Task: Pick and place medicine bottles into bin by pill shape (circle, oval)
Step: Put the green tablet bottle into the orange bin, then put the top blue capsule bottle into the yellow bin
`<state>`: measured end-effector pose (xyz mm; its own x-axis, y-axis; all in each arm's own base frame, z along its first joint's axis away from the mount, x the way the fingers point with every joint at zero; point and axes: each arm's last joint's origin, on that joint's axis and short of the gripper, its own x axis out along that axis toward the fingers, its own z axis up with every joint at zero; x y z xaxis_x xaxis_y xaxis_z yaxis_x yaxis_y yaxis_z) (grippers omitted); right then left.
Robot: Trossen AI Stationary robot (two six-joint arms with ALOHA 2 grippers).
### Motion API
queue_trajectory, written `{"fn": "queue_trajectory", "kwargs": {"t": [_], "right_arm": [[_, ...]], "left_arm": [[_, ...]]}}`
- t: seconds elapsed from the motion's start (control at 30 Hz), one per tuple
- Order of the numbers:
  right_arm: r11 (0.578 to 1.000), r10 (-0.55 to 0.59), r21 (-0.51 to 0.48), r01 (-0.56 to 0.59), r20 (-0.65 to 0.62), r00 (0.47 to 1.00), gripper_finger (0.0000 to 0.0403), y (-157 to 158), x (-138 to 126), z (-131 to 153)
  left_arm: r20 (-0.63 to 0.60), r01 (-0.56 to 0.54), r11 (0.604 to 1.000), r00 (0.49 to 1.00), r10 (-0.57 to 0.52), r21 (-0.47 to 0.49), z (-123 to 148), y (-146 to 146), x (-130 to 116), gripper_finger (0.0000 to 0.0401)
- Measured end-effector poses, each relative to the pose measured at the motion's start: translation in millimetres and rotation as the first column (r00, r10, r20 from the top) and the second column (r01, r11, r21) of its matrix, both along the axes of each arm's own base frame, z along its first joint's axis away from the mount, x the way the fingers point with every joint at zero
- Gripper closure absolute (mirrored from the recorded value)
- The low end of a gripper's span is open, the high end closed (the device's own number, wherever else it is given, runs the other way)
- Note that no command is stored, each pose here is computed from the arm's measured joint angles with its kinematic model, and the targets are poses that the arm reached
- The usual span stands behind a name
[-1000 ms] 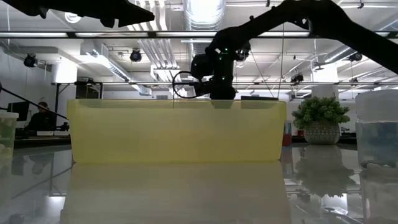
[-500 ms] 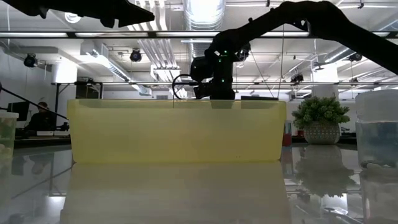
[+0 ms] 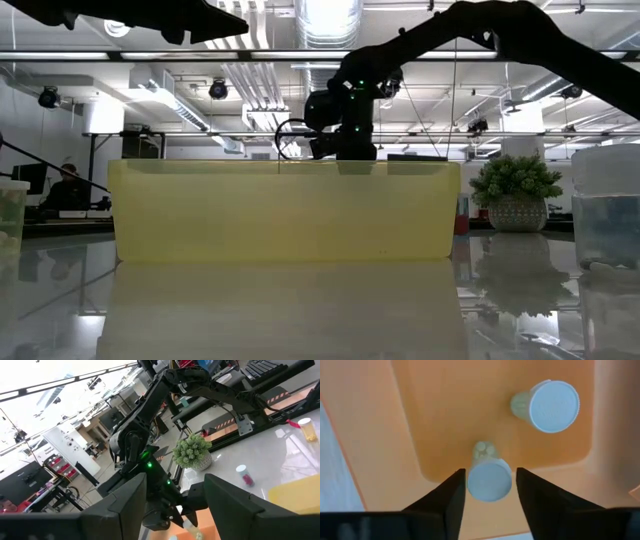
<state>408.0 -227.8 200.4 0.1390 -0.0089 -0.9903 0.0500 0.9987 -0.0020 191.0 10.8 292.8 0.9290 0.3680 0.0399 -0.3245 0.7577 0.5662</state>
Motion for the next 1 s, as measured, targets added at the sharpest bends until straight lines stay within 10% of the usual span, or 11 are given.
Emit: {"fn": "queue_trajectory", "kwargs": {"t": [0.53,1.0], "right_arm": [[0.995,-0.096,-0.019,0.097,0.056,0.994,0.0203,10,-13,45],[0.984,-0.174,0.051,0.169,0.1,0.98,0.0203,94,-40,95]], "left_arm": [[0.0,0.0,1.0,1.0,0.0,0.0,0,0,0,0.0217],[0.002,0.0,1.0,1.0,0.0,-0.002,0,0,0,0.0217]]}}
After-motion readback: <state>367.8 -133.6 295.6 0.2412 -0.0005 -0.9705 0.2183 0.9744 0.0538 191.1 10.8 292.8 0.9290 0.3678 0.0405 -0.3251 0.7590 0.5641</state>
